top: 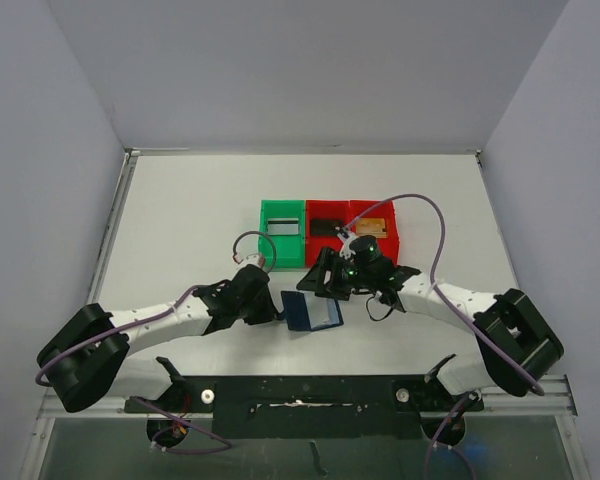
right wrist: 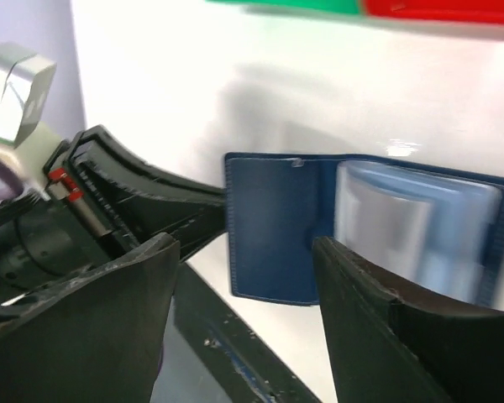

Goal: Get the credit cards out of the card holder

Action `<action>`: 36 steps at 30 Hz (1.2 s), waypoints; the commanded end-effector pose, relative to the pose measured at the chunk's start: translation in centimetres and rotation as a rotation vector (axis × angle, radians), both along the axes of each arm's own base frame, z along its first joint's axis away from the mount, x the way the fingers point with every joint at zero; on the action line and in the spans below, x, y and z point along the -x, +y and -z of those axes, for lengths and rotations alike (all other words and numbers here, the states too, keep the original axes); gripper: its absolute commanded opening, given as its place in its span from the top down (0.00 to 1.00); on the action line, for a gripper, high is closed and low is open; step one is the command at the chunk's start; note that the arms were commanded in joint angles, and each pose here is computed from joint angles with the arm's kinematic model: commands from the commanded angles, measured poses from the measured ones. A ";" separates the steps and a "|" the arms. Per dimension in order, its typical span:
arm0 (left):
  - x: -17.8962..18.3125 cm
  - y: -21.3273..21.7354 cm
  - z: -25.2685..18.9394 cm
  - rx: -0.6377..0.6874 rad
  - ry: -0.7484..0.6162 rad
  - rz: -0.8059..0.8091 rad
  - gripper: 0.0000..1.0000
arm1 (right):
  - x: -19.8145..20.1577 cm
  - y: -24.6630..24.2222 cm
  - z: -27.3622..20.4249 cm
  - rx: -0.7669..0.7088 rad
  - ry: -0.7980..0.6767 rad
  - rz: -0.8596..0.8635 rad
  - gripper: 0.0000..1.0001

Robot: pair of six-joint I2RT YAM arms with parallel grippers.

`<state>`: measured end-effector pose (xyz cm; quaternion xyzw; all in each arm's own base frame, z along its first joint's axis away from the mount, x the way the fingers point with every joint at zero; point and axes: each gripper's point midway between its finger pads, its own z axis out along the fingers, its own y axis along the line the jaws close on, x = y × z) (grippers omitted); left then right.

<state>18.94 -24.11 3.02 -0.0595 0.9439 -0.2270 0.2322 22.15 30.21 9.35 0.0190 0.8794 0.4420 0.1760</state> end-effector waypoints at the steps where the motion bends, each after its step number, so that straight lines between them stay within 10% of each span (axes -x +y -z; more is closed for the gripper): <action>1: -1.0 -0.9 -1.6 0.061 -0.054 0.007 1.00 | -0.7 -5.1 2.4 0.237 0.000 0.096 0.34; 22: -0.9 -1.4 -1.3 0.058 -0.040 0.040 1.00 | 0.6 -2.5 4.2 0.266 0.059 -0.005 0.29; 36: -1.1 -1.6 -1.2 0.050 -0.039 0.045 1.00 | 0.5 0.1 1.0 0.125 0.013 -0.070 0.45</action>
